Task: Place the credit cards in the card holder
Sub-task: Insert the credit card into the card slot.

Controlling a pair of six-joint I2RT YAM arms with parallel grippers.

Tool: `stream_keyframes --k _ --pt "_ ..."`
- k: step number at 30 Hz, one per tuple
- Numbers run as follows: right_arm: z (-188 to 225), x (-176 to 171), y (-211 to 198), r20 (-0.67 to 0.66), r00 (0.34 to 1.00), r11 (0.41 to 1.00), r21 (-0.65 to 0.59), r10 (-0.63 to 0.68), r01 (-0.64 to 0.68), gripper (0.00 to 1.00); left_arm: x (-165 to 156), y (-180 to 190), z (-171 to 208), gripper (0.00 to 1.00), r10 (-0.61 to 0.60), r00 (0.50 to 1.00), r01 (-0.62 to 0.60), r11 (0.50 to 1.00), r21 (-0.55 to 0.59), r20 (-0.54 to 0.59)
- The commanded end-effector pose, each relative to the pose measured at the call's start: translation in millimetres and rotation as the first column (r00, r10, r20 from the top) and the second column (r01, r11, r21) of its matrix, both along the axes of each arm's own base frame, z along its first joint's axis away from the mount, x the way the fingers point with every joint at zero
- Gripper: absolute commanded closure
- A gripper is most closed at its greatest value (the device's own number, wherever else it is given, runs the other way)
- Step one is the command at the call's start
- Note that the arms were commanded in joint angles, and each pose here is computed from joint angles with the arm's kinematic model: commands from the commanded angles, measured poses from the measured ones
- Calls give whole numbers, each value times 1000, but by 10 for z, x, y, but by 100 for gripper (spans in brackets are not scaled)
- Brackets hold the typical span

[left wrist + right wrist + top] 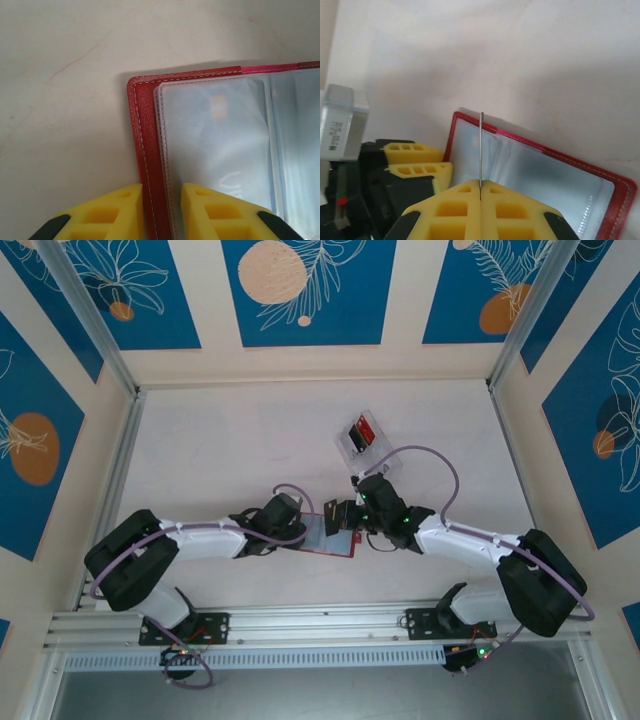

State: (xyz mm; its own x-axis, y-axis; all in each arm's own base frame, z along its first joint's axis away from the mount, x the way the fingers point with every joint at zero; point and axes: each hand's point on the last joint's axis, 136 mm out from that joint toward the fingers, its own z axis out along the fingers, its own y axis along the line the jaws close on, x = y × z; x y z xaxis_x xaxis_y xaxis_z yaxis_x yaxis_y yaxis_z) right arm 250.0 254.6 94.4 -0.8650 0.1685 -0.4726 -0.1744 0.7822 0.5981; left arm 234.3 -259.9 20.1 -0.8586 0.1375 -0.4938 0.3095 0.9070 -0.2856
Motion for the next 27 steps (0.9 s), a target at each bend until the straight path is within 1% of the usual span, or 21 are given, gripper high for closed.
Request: stream_keyframes --k 1,5,15,27 --pt "182 78 89 38 999 994 109 -36 32 100 -317 5 -300 75 -64 990 68 997 29 -125" --pt "124 68 122 29 999 992 122 -39 36 100 -312 -4 -303 75 -64 990 68 997 28 -125" --pt "-44 44 177 16 999 997 65 -35 34 100 -316 -2 -296 76 -65 990 69 997 27 -126" --pt "-182 9 65 20 998 998 -1 -60 60 100 -321 8 -311 76 -63 990 67 997 32 -129"
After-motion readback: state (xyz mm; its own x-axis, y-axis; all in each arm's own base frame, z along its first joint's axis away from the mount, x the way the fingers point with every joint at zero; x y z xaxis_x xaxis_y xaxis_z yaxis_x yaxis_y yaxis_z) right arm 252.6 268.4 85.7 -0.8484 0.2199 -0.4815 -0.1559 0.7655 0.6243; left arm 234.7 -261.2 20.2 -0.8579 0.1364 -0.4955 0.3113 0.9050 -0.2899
